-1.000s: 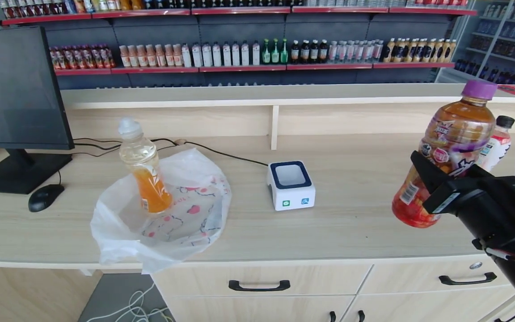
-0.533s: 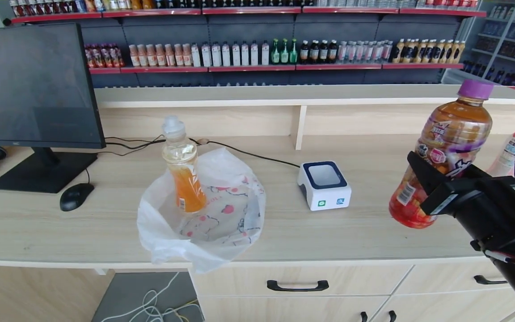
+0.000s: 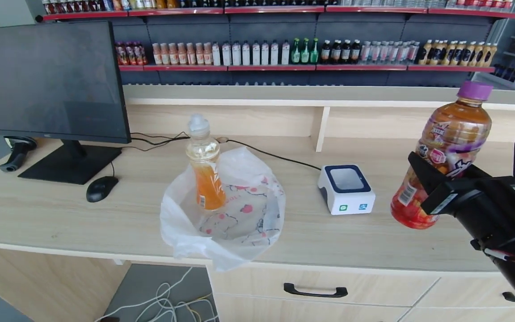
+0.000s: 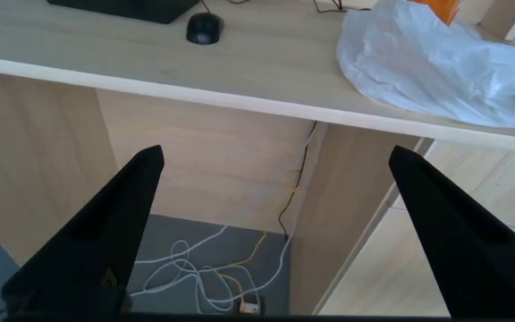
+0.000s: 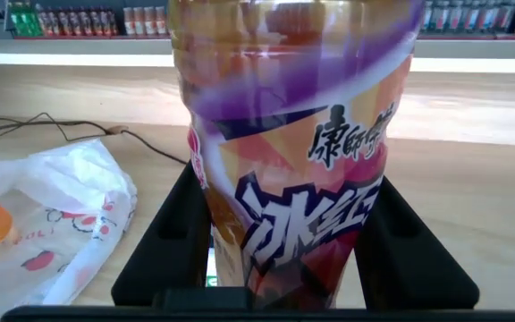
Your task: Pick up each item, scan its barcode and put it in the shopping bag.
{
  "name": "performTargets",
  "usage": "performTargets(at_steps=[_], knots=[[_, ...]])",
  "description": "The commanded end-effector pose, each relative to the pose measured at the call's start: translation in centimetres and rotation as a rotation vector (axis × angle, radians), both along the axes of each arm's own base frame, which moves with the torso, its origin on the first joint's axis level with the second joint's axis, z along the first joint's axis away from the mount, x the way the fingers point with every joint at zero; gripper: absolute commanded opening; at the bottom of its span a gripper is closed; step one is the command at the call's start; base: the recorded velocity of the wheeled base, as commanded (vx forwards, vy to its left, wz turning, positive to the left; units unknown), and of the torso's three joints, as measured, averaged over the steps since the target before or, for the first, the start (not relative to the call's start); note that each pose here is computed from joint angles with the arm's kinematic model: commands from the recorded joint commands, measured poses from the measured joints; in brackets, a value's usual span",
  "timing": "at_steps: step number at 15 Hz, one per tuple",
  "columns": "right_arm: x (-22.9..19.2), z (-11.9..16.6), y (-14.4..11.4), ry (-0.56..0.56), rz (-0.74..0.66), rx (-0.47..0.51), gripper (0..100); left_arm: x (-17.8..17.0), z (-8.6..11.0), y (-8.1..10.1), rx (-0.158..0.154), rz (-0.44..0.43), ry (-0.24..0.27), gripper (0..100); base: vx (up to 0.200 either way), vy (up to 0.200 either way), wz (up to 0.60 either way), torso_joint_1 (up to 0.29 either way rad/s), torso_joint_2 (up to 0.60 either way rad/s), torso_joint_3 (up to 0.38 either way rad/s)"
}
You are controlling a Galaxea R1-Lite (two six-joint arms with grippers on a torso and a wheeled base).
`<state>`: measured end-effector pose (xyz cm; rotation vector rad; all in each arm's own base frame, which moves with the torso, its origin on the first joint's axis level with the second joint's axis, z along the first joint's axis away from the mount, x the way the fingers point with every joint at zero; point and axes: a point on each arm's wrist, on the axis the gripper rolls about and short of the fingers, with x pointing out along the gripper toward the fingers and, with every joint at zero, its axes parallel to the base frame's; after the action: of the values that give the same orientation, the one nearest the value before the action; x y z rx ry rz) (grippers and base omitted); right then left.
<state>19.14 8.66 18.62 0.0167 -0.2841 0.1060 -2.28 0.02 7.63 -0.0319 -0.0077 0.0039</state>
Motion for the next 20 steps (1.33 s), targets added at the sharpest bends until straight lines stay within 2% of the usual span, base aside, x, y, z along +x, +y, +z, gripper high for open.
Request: performTargets(at_steps=[1, 4, 8, 12, 14, 18, 20], knots=[[0.0, 0.2, 0.0, -0.009, -0.001, 0.006, 0, 0.0, 0.0, 0.0, 0.0, 0.001, 0.0, 100, 0.0, 0.0, 0.0, 0.0, 0.0, 0.0], [0.3, 1.0, 0.2, -0.045, -0.003, 0.012, 0, 0.0, 0.0, 0.0, 0.0, 0.001, 0.0, 100, 0.0, 0.0, 0.0, 0.0, 0.0, 0.0], [3.4, 1.7, 0.6, -0.09, 0.034, -0.029, 0, 0.0, 0.0, 0.0, 0.0, 0.001, 0.0, 100, 0.0, 0.0, 0.0, 0.0, 0.0, 0.0], [5.2, 1.0, -0.7, -0.133, 0.105, -0.291, 0, 0.0, 0.0, 0.0, -0.002, 0.001, 0.0, 100, 0.0, 0.0, 0.0, 0.0, 0.0, 0.0], [5.1, 0.5, -0.7, -0.128, 0.103, -0.365, 0, 0.0, 0.0, 0.0, -0.002, 0.001, 0.0, 100, 0.0, 0.0, 0.0, 0.0, 0.0, 0.0], [5.9, -0.6, -0.1, -0.17, 0.174, -0.574, 0, 0.0, 0.0, 0.0, -0.002, 0.001, 0.0, 100, 0.0, 0.0, 0.0, 0.0, 0.0, 0.0], [6.2, -1.1, 0.0, -0.182, 0.199, -0.632, 0, 0.0, 0.0, 0.0, 0.0, 0.001, 0.0, 100, 0.0, 0.0, 0.0, 0.0, 0.0, 0.0]])
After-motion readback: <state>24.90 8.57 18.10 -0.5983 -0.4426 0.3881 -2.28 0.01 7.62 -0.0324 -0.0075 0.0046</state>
